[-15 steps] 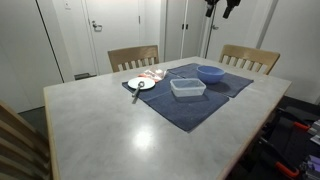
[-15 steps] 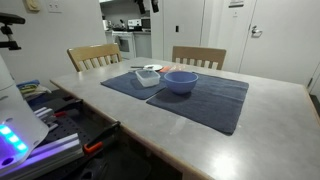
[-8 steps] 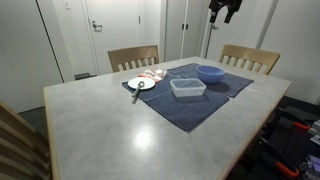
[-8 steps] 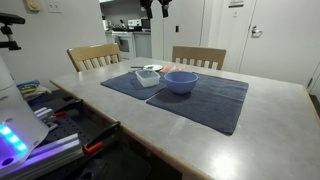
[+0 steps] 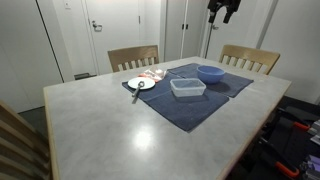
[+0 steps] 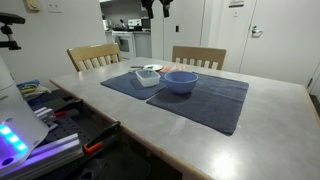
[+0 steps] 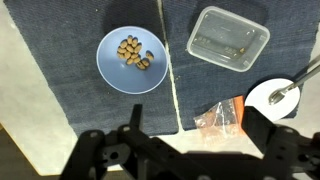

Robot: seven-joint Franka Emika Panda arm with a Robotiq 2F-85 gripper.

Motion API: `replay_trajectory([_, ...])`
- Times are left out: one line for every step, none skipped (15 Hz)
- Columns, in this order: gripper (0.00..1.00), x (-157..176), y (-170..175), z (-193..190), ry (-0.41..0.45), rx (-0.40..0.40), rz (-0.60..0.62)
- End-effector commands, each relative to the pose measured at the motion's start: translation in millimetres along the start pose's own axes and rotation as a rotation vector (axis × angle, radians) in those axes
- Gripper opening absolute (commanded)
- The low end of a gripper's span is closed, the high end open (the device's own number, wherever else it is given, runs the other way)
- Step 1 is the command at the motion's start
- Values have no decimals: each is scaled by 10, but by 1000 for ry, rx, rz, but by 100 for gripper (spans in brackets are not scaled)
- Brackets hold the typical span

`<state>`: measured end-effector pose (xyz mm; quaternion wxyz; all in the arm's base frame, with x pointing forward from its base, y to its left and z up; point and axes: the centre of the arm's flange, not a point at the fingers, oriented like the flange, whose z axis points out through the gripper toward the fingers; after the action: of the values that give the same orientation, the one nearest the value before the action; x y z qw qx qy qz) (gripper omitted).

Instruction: Pour the things in the bowl into the lunch box

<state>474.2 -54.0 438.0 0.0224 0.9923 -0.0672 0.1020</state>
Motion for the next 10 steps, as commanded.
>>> replay_trajectory([100,-15,109,30,-10,-7,-15])
replay_trajectory([100,-12,147,50,-11,-10,-20])
replay_trajectory([100,-5,191,67,-14,-3,-22])
replay_trajectory([100,2,251,101,-16,-1,-22])
replay_trajectory([100,5,309,125,-18,3,-22])
replay_trajectory([100,8,397,168,-20,10,-14])
replay_trajectory([100,17,476,209,-23,-2,7])
replay_trajectory([100,41,561,271,-36,-39,52])
replay_trajectory([100,50,619,331,-44,-39,58])
replay_trajectory([100,66,688,411,-58,-47,68])
